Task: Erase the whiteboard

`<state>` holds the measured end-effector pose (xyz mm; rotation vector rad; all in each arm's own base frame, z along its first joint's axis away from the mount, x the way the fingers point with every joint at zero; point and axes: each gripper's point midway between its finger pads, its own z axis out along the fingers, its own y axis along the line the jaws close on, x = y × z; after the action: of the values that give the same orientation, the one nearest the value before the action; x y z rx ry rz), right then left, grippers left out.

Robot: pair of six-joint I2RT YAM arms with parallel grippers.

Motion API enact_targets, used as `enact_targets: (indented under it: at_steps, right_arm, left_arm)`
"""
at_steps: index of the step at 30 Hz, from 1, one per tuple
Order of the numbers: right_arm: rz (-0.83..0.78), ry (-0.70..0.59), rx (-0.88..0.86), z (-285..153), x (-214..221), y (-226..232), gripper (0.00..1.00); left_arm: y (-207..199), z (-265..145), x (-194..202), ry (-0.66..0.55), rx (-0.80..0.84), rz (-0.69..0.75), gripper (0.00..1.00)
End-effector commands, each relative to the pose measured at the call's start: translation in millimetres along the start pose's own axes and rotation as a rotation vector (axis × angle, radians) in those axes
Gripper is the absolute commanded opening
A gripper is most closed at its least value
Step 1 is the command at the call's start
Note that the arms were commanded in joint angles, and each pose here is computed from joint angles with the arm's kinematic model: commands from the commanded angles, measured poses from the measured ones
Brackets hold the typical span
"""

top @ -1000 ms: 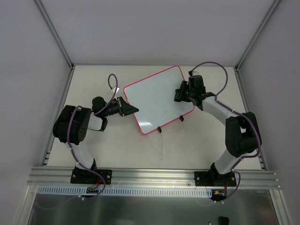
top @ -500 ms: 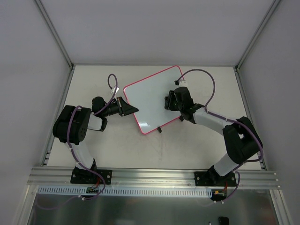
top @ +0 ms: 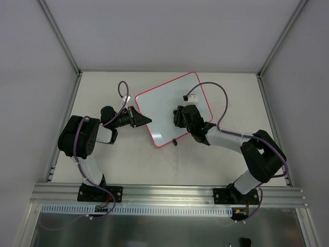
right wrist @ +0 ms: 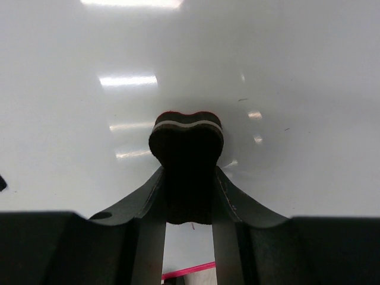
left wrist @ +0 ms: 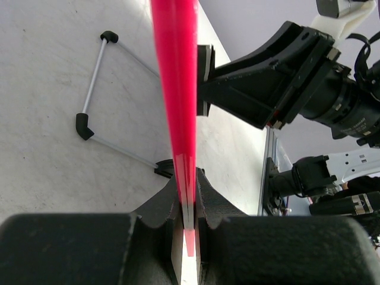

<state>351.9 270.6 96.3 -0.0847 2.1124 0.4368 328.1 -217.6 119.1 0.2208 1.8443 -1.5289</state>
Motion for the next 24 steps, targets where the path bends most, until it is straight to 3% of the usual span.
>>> enact_targets:
  at_steps: [1,12,24]
  right_arm:
    - [-0.02,0.235,-0.091,-8,87,26,0.0]
    - [-0.013,0.267,-0.058,-19,112,15,0.0]
    - [-0.02,0.217,0.024,-14,99,-10,0.0]
  left_arm:
    - [-52,0,-39,-0.141,0.182,0.403,0.0]
    - [-53,0,-39,-0.142,0.182,0.405,0.0]
    - [-56,-1,-39,-0.145,0.183,0.408,0.0]
